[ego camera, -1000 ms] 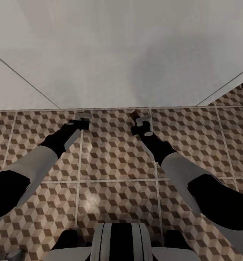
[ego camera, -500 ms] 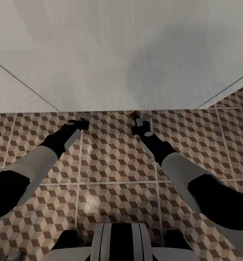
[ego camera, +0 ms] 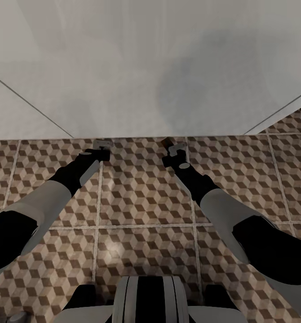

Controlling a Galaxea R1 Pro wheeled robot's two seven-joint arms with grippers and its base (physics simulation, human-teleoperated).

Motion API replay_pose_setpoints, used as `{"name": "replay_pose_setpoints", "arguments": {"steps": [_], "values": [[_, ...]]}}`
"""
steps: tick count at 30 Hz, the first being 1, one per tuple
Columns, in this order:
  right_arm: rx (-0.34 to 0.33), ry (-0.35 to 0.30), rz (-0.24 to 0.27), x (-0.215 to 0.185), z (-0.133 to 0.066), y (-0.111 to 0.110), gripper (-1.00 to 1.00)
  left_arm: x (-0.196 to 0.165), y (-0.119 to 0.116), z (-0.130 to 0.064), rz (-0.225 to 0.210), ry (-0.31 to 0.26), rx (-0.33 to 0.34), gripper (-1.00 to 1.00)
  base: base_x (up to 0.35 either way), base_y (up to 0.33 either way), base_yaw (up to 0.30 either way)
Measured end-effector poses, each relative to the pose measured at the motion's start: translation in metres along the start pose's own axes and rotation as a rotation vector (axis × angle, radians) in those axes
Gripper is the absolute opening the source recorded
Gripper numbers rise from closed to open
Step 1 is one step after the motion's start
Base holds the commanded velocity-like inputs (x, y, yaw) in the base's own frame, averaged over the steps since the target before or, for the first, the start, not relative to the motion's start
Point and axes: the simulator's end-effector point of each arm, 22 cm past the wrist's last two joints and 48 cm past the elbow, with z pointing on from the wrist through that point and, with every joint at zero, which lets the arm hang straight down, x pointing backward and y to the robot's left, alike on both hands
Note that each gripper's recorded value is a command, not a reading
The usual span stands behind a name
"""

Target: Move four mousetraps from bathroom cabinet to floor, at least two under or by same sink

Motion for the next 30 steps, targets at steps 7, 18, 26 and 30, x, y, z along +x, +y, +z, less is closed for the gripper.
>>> {"name": "replay_pose_setpoints", "arguments": {"steps": [7, 18, 26, 30], "values": [[0.000, 0.000, 0.000, 0.0004, 0.0000, -0.0003, -1.00, 0.0012, 0.0006, 0.0003, 0.001, 0.002, -0.001, -1.00, 0.000, 0.000, 0.000], [0.001, 0.001, 0.000, 0.0006, 0.0000, -0.0007, -1.00, 0.0040, 0.0014, 0.0009, 0.000, 0.008, -0.004, -1.00, 0.000, 0.000, 0.000], [0.000, 0.000, 0.000, 0.0003, 0.0000, -0.0002, -1.00, 0.0041, 0.0019, 0.0010, 0.000, 0.008, -0.004, -1.00, 0.000, 0.000, 0.000], [0.001, 0.001, 0.000, 0.0005, 0.0000, -0.0006, -1.00, 0.0042, 0.0021, 0.0010, 0.000, 0.008, -0.005, -1.00, 0.000, 0.000, 0.000]]}}
